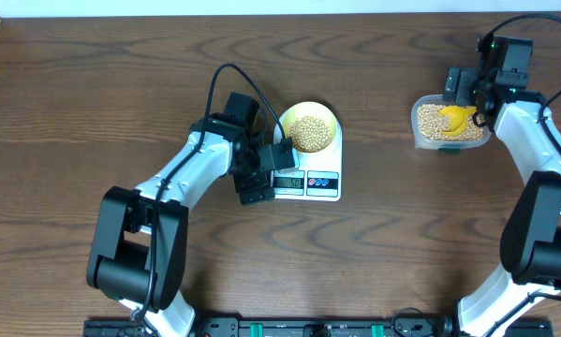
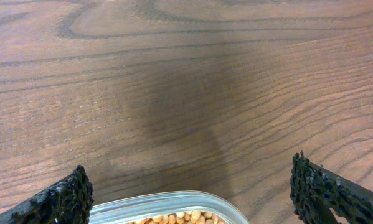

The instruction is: Scoop item into bowl and weigh 50g on scale

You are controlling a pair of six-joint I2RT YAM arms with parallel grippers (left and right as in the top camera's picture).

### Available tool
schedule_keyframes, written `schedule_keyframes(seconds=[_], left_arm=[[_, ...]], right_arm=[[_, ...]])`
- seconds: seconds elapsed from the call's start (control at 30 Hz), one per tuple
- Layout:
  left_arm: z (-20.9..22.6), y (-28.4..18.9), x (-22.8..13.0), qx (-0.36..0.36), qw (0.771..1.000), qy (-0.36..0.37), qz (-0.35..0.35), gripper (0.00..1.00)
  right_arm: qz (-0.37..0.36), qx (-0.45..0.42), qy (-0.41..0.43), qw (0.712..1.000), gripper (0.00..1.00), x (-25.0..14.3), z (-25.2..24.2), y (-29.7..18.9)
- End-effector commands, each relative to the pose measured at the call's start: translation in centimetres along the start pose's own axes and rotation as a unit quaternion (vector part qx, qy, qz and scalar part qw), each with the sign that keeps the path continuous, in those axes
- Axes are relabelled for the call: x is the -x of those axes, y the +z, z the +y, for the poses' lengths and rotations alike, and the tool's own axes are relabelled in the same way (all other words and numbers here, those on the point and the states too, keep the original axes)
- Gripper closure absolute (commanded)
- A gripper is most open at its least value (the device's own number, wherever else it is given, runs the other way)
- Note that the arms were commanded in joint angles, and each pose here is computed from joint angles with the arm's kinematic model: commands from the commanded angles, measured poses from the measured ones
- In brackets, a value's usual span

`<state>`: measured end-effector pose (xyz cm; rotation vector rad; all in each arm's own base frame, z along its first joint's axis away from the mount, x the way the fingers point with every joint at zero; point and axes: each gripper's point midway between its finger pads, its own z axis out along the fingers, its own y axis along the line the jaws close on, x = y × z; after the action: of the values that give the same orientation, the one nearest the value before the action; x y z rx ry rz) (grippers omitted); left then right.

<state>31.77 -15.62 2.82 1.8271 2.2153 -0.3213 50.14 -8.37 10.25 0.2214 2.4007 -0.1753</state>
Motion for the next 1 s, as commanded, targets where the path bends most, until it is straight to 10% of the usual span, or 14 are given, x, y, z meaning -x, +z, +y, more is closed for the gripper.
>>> schedule_keyframes(seconds=[0.0, 0.97], left_arm=[[0.06, -0.54, -0.22, 0.007, 1.0, 0.006, 0.0, 0.02], [-0.01, -0.83, -0.24, 0.007, 1.0, 0.005, 0.0, 0.02]], right_arm=[[0.006, 0.003, -0.005, 1.0, 0.01, -0.5, 0.17, 0.2], [0.006, 0.003, -0.005, 1.0, 0.01, -0.5, 0.17, 0.2]])
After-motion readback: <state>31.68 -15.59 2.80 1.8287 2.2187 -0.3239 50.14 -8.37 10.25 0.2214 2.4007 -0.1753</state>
